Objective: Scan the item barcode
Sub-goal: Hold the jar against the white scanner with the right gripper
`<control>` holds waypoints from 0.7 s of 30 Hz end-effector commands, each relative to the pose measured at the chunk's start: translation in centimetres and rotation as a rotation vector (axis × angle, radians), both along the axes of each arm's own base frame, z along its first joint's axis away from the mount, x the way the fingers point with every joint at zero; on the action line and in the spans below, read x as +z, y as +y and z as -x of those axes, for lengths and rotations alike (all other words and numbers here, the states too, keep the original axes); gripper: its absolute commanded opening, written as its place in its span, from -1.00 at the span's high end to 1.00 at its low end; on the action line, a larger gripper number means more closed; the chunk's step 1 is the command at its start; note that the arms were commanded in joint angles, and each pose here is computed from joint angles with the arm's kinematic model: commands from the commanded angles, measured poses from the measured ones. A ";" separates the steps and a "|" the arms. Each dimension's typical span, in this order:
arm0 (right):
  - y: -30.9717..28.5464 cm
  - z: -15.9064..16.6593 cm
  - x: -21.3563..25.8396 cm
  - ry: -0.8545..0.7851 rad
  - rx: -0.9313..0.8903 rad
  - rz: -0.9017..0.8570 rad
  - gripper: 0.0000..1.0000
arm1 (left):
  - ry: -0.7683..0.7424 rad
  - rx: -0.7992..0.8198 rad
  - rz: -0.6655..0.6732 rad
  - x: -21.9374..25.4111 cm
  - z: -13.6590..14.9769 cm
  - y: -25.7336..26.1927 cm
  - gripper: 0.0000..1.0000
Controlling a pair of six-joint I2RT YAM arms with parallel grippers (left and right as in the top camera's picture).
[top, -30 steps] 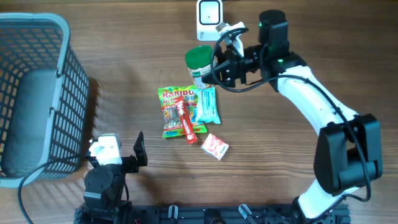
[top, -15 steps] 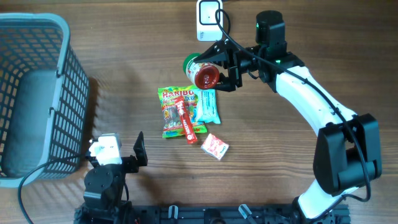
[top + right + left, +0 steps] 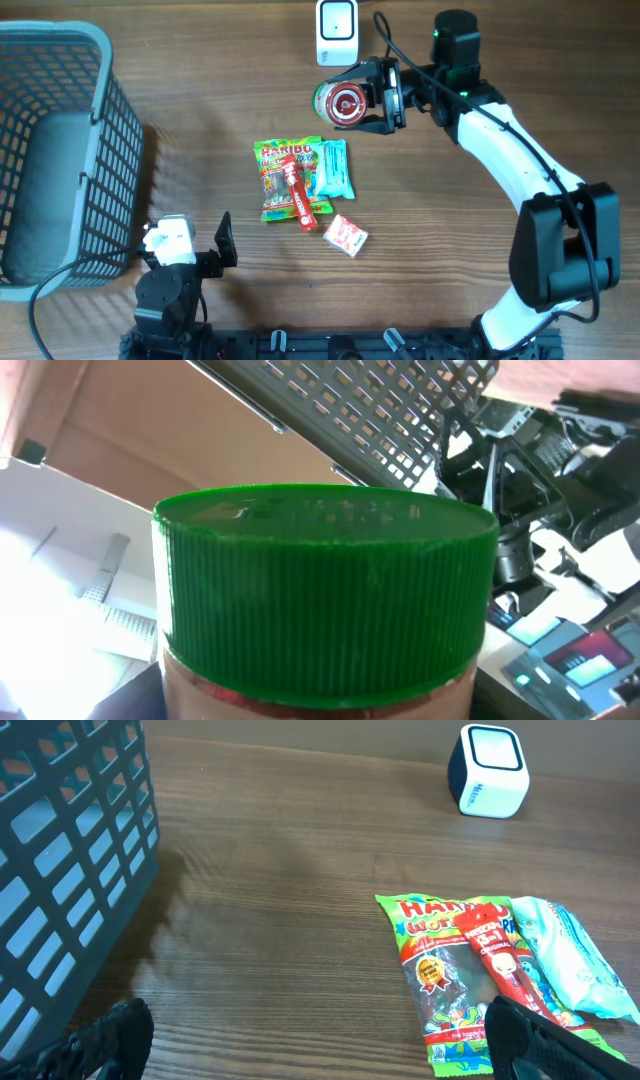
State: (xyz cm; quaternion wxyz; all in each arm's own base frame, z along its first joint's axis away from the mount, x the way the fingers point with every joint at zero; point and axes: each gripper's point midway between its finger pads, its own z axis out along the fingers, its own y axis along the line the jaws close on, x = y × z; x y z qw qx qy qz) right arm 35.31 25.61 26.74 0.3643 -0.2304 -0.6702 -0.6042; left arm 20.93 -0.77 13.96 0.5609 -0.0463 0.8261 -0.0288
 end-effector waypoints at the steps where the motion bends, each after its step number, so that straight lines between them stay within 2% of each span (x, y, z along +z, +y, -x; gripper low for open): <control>1: -1.2 -0.3 1.5 -0.082 0.020 -0.035 0.10 | 0.001 0.021 0.004 -0.2 0.0 0.3 -1.00; 6: -1.7 -0.9 3.0 -0.315 0.008 -0.076 0.11 | 0.001 0.021 0.004 -0.2 0.0 0.3 -1.00; 9: -1.6 -1.4 4.6 -0.669 -0.025 -0.137 -0.05 | 0.001 0.021 0.004 -0.2 0.0 0.3 -1.00; 12: -2.0 -2.4 4.6 -0.999 -0.068 -0.185 -0.09 | 0.001 0.021 0.004 -0.2 0.0 0.3 -1.00; 13: -2.0 -2.7 4.2 -1.063 -0.074 -0.193 -0.09 | 0.001 0.021 0.004 -0.2 0.0 0.3 -1.00; 15: -1.8 -3.5 3.7 -1.154 -0.106 -0.192 -0.09 | 0.001 0.021 0.004 -0.2 0.0 0.3 -1.00; 21: -1.7 -9.7 0.7 -1.318 -0.350 -0.040 -0.11 | 0.001 0.021 0.004 -0.2 0.0 0.3 -1.00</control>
